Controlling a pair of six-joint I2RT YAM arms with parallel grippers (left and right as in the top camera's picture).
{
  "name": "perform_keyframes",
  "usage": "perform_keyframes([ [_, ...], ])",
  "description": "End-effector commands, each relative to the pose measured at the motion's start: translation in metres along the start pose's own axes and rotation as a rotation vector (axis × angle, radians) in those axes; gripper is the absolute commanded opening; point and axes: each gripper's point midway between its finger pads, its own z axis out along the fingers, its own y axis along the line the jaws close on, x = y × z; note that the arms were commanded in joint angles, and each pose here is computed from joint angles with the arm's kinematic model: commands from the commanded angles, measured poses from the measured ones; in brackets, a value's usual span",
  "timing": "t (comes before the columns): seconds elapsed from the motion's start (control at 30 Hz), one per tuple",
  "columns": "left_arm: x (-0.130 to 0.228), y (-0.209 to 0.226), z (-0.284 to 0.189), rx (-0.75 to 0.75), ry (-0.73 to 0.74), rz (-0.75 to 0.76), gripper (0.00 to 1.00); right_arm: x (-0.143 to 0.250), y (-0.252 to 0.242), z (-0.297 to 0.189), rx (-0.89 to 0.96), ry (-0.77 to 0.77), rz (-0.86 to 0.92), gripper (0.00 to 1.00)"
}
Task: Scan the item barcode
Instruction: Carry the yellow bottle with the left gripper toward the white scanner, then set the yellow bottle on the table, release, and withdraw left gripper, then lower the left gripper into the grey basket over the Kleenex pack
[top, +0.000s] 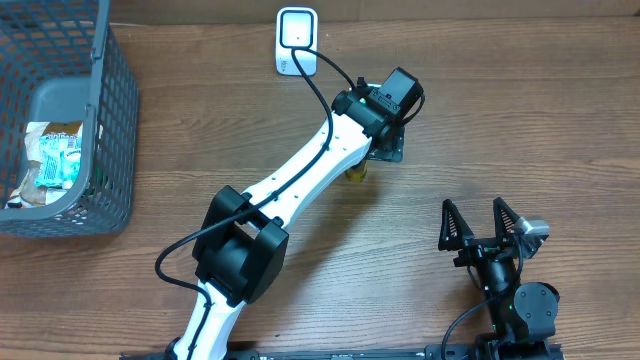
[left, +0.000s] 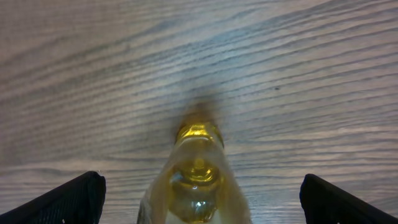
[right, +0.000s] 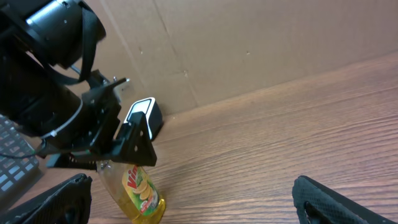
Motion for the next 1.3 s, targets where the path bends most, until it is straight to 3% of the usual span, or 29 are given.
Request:
perform_keyframes([
  [0.0,-0.042,0.003,-0.053,0.065,-0.135,0.016,1.00,0.003,0.000,0.000,-0.004,0.001,-0.001,1.00],
  [0.1,-0.077,0.022,-0.111,0.110,-0.264,-0.014,1.00,0.003,0.000,0.000,-0.004,0.001,-0.001,1.00],
  [0.23,-0.096,0.056,-0.162,0.127,-0.359,-0.084,1.00,0.003,0.000,0.000,-0.004,0.001,-0.001,1.00],
  [0.53,-0.099,0.195,-0.247,-0.012,-0.489,-0.313,1.00,0.003,0.000,0.000,-0.004,0.001,-0.001,1.00],
  [0.87,-0.064,0.332,-0.256,-0.201,-0.429,-0.633,1.00,0.003,0.000,0.000,-0.004,0.001,-0.001,1.00],
  [1.27,-0.024,0.396,-0.253,-0.242,-0.333,-0.847,1.00,0.003,0.000,0.000,-0.004,0.001,-0.001,1.00],
])
